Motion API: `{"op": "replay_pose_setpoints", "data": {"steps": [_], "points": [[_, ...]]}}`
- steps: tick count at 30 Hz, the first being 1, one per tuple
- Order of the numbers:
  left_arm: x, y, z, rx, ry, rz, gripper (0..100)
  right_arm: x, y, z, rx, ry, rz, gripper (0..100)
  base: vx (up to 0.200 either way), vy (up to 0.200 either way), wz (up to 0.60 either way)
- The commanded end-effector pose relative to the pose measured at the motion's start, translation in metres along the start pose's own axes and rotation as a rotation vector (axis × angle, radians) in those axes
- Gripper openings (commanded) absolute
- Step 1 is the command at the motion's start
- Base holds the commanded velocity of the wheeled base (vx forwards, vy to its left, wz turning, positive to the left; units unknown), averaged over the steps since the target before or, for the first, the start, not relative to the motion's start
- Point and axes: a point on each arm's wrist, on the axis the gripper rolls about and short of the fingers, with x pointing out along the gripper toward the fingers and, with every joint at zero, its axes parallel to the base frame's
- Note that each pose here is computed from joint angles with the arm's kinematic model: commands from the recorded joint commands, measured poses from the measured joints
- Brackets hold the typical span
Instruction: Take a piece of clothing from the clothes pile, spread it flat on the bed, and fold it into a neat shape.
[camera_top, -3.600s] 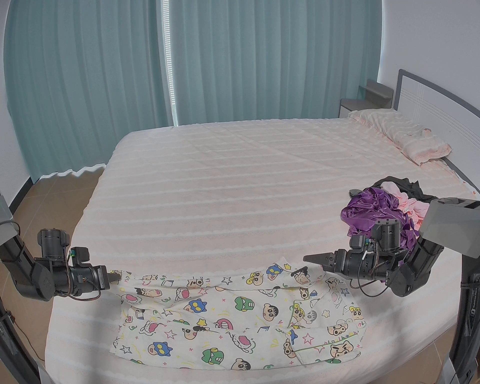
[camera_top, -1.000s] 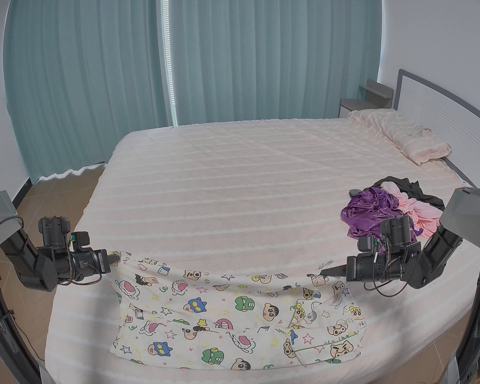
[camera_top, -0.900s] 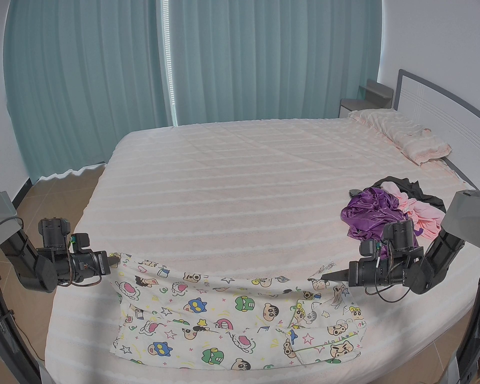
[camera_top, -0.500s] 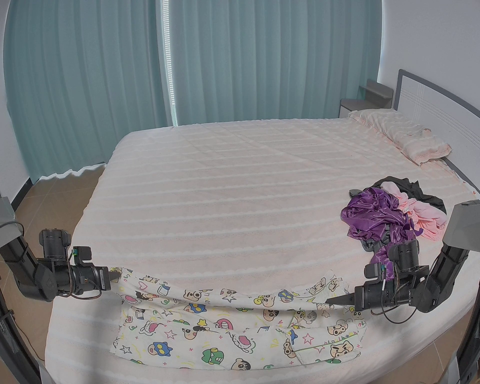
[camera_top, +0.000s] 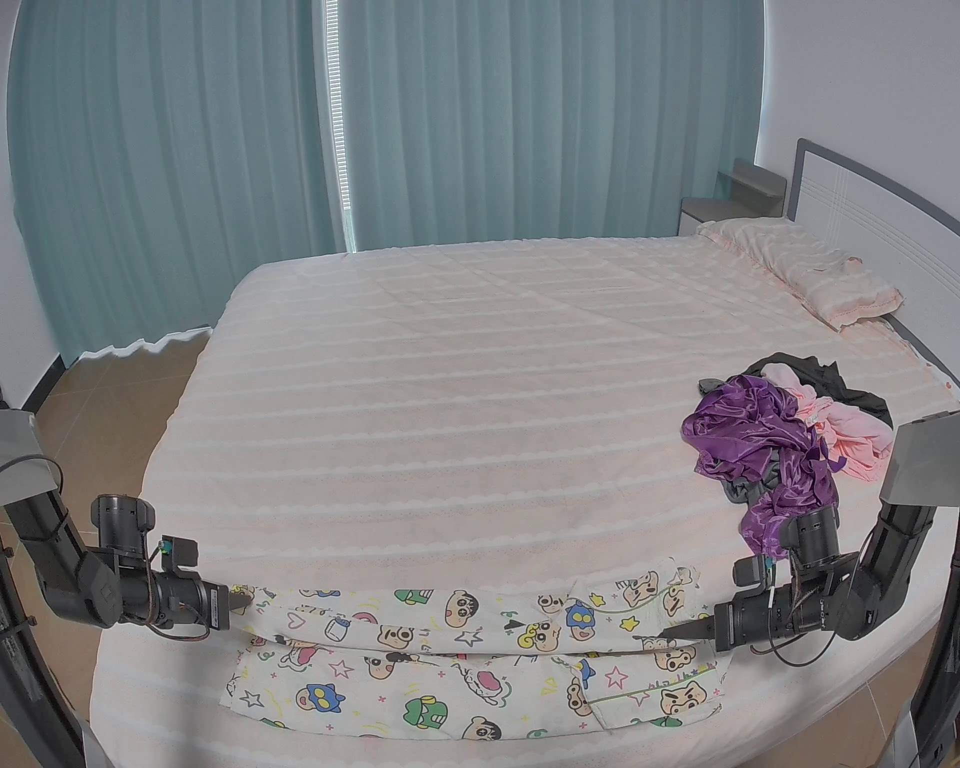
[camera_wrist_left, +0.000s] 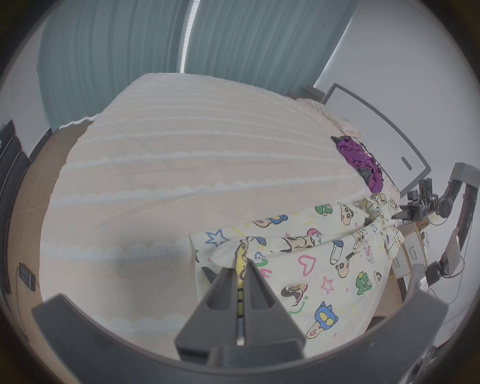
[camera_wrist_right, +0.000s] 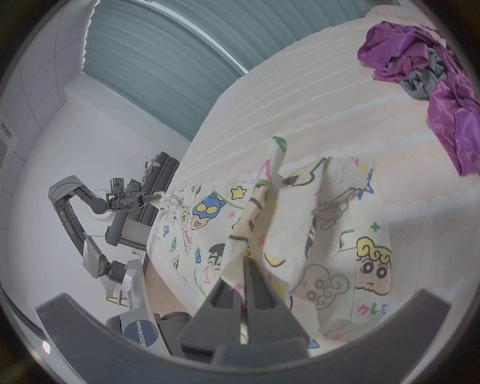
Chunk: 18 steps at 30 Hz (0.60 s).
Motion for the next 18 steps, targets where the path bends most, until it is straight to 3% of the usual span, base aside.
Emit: {"op": "replay_pose_setpoints", "data": {"steps": [1,3,4,5,12,18], "points": [[0.015,-0.001,-0.011,-0.007,0.067,0.011,0,0.006,-0.007,-0.007,0.028,0.029,-0.022,0,0.000,0.000,0.00],[0.018,-0.002,-0.012,-0.005,0.080,0.018,0,0.007,-0.008,-0.008,0.032,0.033,-0.027,0,0.000,0.000,0.00],[0.021,-0.002,-0.015,-0.005,0.097,0.024,100,0.008,-0.010,-0.009,0.038,0.040,-0.039,0,0.000,0.000,0.00],[0.021,-0.003,-0.016,-0.005,0.102,0.027,100,0.009,-0.011,-0.010,0.040,0.042,-0.046,100,0.000,0.000,0.00],[0.023,0.000,-0.022,-0.030,0.129,0.046,100,0.002,-0.011,-0.011,0.045,0.019,-0.111,100,0.000,0.000,0.00],[0.007,0.014,-0.018,-0.140,0.072,0.080,100,-0.025,-0.006,-0.003,0.048,-0.073,-0.147,100,0.000,0.000,0.00]]}}
